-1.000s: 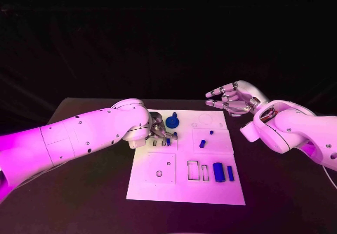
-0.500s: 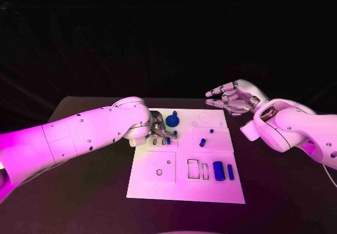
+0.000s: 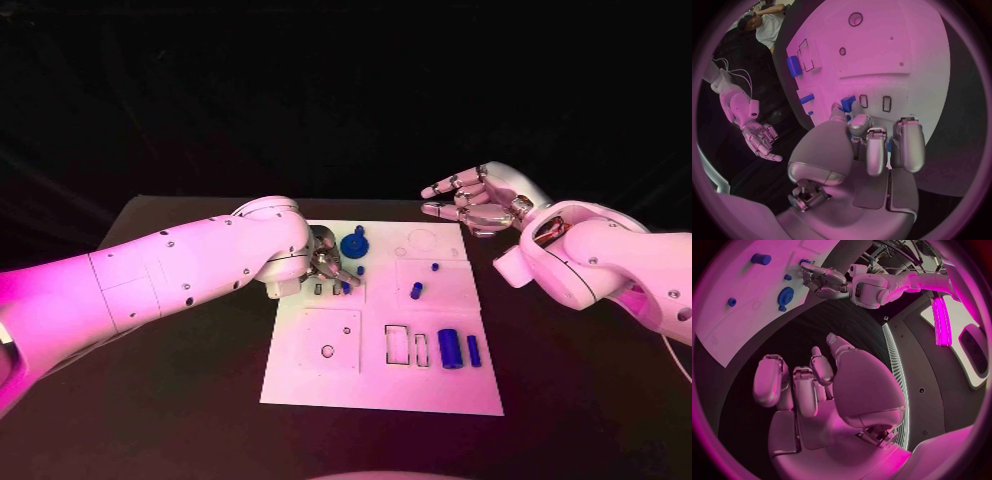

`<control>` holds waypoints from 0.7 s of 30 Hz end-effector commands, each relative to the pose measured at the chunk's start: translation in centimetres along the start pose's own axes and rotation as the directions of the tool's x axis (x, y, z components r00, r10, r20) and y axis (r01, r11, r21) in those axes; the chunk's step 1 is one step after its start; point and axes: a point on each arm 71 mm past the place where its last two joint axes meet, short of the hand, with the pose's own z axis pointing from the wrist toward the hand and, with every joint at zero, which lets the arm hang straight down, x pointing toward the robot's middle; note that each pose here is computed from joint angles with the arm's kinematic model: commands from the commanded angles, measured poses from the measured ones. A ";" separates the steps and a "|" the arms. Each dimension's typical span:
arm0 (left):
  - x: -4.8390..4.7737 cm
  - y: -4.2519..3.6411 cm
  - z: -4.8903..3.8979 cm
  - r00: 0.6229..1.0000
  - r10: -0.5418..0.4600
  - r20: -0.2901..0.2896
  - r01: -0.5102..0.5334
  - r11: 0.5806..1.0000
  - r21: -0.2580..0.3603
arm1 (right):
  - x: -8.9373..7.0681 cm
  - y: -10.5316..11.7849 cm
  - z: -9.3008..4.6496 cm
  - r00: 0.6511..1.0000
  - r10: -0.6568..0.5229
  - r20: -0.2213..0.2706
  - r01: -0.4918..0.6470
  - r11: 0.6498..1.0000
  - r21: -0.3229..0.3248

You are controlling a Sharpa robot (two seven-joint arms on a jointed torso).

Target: Assemble the parts on the task board

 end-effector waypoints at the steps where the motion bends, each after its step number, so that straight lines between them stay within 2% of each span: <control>1: 0.12 0.03 -0.02 1.000 0.016 -0.018 -0.017 1.000 -0.022 | 0.2 0.0 0.1 1.000 -0.008 -0.021 0.008 1.000 -0.002; 21: 0.10 0.19 -0.07 1.000 -0.004 -0.025 0.004 1.000 -0.007 | 0.3 0.0 0.1 0.999 -0.022 -0.026 0.022 1.000 -0.008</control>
